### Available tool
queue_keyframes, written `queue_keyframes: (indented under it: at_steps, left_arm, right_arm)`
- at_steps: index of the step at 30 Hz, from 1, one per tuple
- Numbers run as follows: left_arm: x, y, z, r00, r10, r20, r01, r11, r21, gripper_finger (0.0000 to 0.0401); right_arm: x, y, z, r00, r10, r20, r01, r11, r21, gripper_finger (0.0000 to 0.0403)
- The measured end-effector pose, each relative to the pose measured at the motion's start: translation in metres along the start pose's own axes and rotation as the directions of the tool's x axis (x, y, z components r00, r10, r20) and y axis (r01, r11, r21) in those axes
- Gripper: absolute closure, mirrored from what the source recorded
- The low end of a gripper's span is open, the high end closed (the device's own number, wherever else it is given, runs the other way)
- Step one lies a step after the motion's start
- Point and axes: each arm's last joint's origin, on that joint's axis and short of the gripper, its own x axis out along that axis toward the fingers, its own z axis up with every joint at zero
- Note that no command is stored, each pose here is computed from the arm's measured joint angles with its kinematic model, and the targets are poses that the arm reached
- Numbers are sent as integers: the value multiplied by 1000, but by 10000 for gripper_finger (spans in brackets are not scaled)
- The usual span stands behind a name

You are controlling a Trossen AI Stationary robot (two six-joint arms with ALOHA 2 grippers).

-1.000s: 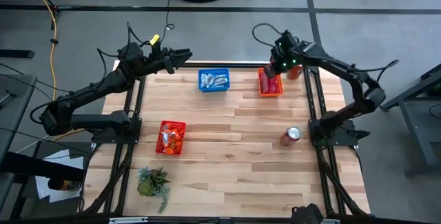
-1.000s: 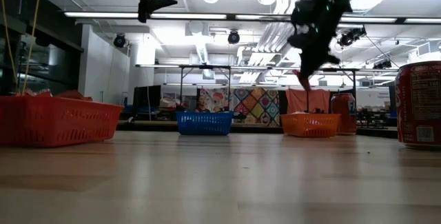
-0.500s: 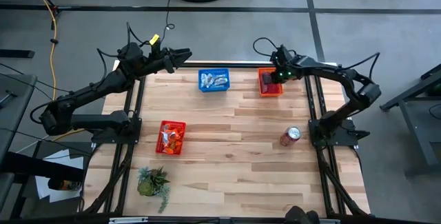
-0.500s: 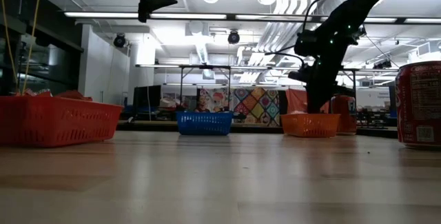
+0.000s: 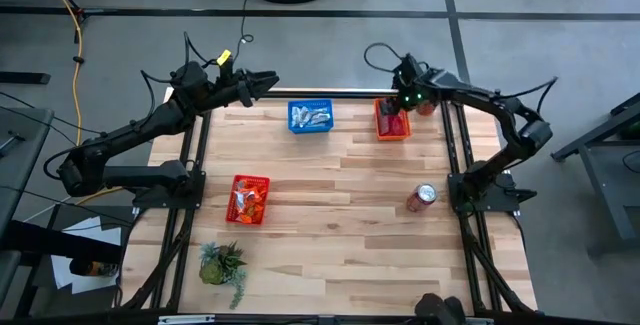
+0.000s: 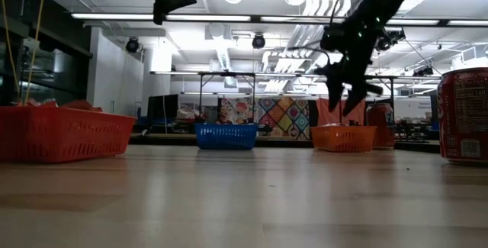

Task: Sort candy
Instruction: Return to Home Position

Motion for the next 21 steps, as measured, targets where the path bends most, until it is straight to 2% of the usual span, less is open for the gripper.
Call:
queue_keyframes:
  at_steps: [4,8,13,18,21]
  left_arm:
    - [0,0,0,1000,-12,-10,12,1000,20,130]
    - [-2,-6,-1,983,-156,-97,161,986,45,130]
    - [-11,-20,-5,939,-284,-196,289,957,-4,136]
    - [-35,-49,-24,898,-357,-258,399,907,133,195]
    - [-56,-49,-51,923,-324,-210,359,920,156,259]
  right_arm:
    - [-32,12,23,999,31,36,-28,997,-78,170]
    - [-70,31,45,984,140,111,-120,978,-168,160]
    - [-110,60,57,954,232,192,-174,944,-279,167]
    - [-137,87,50,936,308,172,-228,900,-373,211]
    - [-147,98,39,936,324,137,-243,877,-415,260]
